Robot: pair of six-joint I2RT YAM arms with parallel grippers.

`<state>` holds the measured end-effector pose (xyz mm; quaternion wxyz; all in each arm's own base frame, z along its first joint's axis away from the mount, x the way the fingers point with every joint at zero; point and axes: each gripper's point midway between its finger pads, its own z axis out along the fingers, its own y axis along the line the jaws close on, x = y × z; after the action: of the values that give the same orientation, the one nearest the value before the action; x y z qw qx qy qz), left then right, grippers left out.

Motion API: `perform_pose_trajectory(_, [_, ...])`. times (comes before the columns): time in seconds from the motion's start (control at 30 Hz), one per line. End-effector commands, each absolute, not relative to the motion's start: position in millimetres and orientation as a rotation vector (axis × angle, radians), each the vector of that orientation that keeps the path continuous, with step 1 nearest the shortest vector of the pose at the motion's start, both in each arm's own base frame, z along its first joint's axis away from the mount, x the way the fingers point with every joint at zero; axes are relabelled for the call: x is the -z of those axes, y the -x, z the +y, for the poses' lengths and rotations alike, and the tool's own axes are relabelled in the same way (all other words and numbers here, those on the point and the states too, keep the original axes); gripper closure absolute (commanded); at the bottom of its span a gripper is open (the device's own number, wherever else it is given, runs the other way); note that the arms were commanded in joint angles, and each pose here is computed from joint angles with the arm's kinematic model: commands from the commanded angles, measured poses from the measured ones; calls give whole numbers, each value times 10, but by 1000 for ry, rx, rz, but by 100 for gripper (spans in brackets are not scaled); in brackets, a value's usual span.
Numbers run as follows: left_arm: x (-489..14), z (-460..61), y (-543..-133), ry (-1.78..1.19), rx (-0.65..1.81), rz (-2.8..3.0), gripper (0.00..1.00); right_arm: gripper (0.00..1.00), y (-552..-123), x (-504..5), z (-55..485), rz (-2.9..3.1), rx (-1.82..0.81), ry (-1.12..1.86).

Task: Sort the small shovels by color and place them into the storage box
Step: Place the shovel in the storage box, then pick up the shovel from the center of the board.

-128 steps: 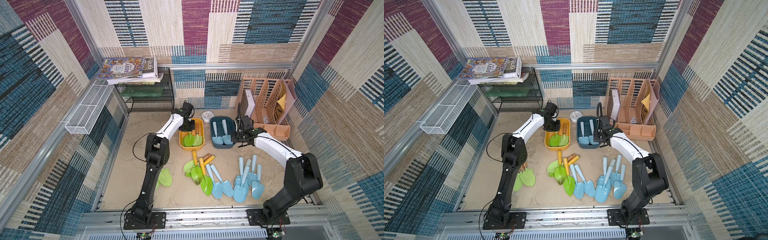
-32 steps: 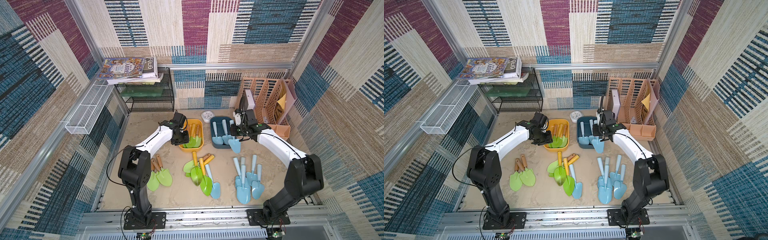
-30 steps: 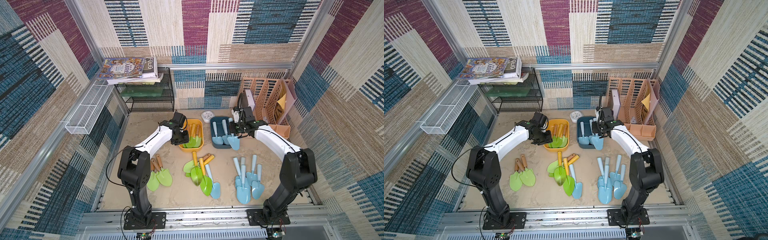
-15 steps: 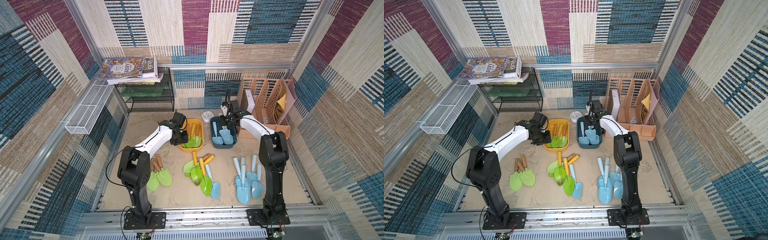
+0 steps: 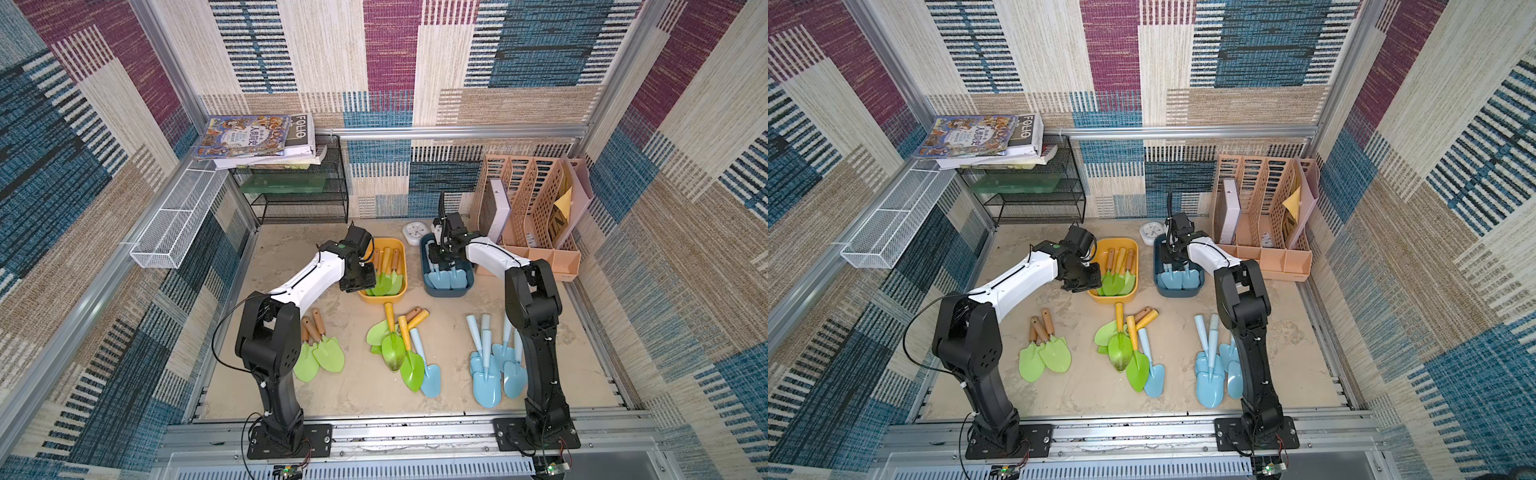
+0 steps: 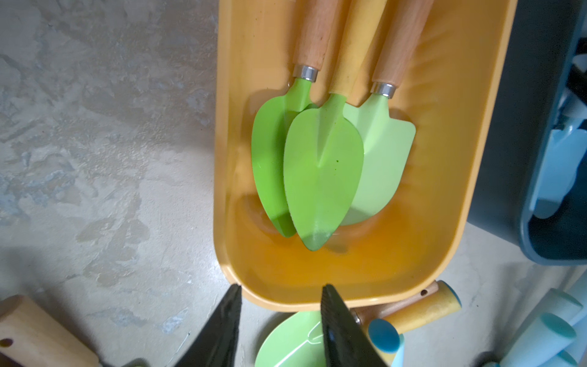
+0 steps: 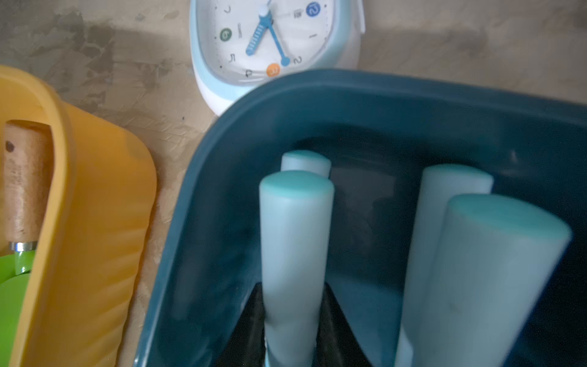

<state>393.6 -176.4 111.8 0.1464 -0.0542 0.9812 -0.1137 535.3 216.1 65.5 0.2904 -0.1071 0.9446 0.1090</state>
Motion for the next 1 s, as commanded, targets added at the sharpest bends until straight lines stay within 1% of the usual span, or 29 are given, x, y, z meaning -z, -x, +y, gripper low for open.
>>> perform_pose_trajectory(0.0, [-1140, -1738, -3877, 137, 321, 2835, 56, 78, -5411, -674, 2154, 2501, -284, 253])
perform_pose_trajectory(0.03, [-1146, -1736, -3870, 134, 321, 2834, 56, 76, -5406, -677, 2156, 2502, -287, 252])
perform_pose_trajectory(0.17, [-1148, -1715, -3822, 121, 316, 2838, 53, 63, -5369, -733, 2121, 2502, -267, 228])
perform_pose_trajectory(0.27, [-1155, -1690, -3780, 120, 309, 2837, 47, 57, -5317, -853, 2098, 2484, -241, 219])
perform_pose_trajectory(0.43, [-1172, -1597, -3687, 135, 276, 2828, 46, 55, -5146, -1180, 2119, 2420, -198, 233])
perform_pose_trajectory(0.6, [-1150, -1369, -3488, 154, 165, 2823, 47, 55, -4834, -1440, 2230, 2364, -168, 266])
perform_pose_trajectory(0.7, [-1104, -1214, -3346, 177, 97, 2831, 47, 55, -4617, -1470, 2312, 2362, -179, 280])
perform_pose_trajectory(0.8, [-1053, -1027, -3192, 262, 44, 2838, 47, 55, -4395, -1420, 2406, 2374, -202, 309])
perform_pose_trajectory(0.97, [-974, -615, -2958, 547, 6, 2790, 48, 55, -4100, -1268, 2550, 2412, -218, 350])
